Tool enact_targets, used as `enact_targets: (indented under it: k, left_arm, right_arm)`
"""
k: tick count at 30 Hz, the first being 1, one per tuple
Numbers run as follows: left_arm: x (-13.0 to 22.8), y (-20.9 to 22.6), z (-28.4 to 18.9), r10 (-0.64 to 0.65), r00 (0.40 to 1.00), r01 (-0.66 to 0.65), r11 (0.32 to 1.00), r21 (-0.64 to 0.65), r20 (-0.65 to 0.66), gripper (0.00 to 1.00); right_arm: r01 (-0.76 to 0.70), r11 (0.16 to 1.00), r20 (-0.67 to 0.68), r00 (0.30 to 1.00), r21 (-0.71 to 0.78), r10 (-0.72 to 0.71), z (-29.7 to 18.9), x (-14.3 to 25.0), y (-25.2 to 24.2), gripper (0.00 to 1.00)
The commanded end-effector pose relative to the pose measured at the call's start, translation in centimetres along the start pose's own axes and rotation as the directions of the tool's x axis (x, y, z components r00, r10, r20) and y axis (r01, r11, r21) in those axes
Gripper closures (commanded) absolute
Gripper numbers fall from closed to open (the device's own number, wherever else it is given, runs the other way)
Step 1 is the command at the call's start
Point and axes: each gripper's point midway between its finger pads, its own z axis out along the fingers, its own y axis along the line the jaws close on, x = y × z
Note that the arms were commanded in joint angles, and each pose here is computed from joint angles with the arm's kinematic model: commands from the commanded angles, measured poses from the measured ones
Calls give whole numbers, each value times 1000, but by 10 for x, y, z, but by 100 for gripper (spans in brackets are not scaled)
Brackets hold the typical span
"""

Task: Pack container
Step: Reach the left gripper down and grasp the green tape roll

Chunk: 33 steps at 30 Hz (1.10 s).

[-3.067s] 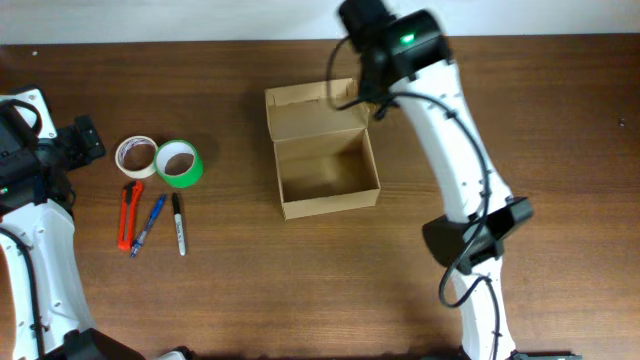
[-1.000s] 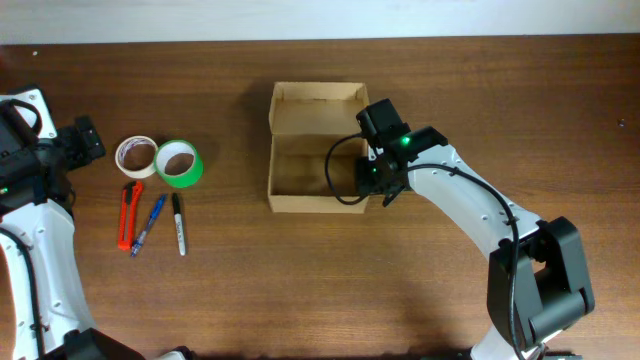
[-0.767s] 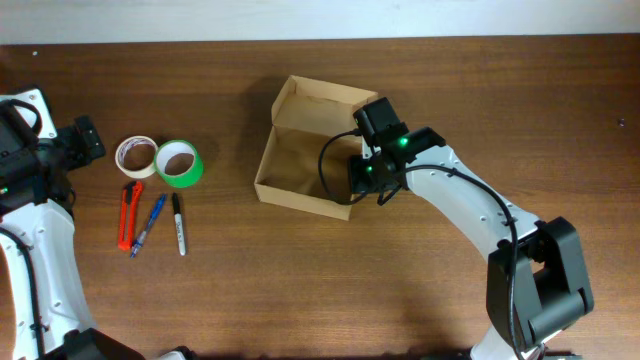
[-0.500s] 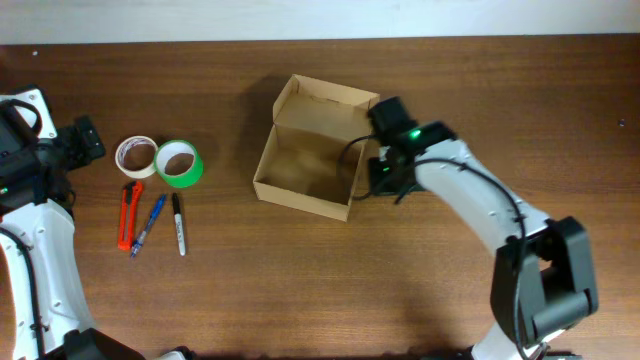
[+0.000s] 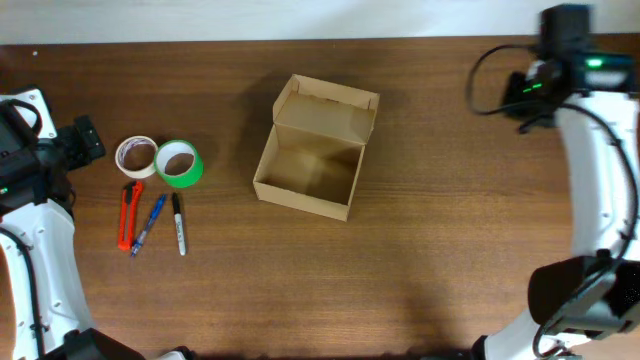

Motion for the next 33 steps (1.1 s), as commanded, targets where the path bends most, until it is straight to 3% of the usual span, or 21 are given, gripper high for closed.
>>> enact_targets:
  k: [1,2,3,5,11,14,21,23,27,30,33]
  left_arm:
    - [-6,2,-1,13,1000,-13,1000,0,13,0]
    - [-7,-1,-1,10,1000,-10,1000,11,15,0]
    - [-8,-6,-1,9,1000,-10,999,37,20,0]
    - [-7,-19,-2,8,1000,-10,993,117,20,0]
    - [-7,-84,-24,-9,999,-8,870,493,32,0]
    - [-3,-99,-31,-16,1000,7,825,565,10,0]
    - [13,-110,-36,-9,998,43,802,595,-61,0]
    - [16,-112,-37,-7,997,50,798,601,-74,8]
    - [38,-112,-38,1,984,103,808,581,-176,9]
    - [48,-112,-36,18,979,102,823,559,-205,25]
    - [47,-114,-36,20,975,103,843,527,-222,28]
  right_arm:
    - [-48,998,49,998,35,46,-17,-13,-33,61]
    - [-53,998,42,998,37,52,-17,-12,-36,51]
    - [-61,998,27,998,31,60,-16,-8,-38,29]
    - [-60,998,9,998,24,60,-16,-4,-37,1]
    - [-54,998,-23,998,27,54,-16,4,-37,1]
    - [-54,998,-25,998,27,55,-16,4,-38,1]
    - [-54,998,-25,998,28,55,-16,4,-38,1]
    - [-54,998,-25,998,28,55,-16,4,-38,1]
    - [-54,998,-25,998,28,55,-16,4,-38,1]
    - [-54,998,-25,998,28,55,-16,4,-38,0]
    - [-54,998,-25,998,28,55,-16,4,-38,1]
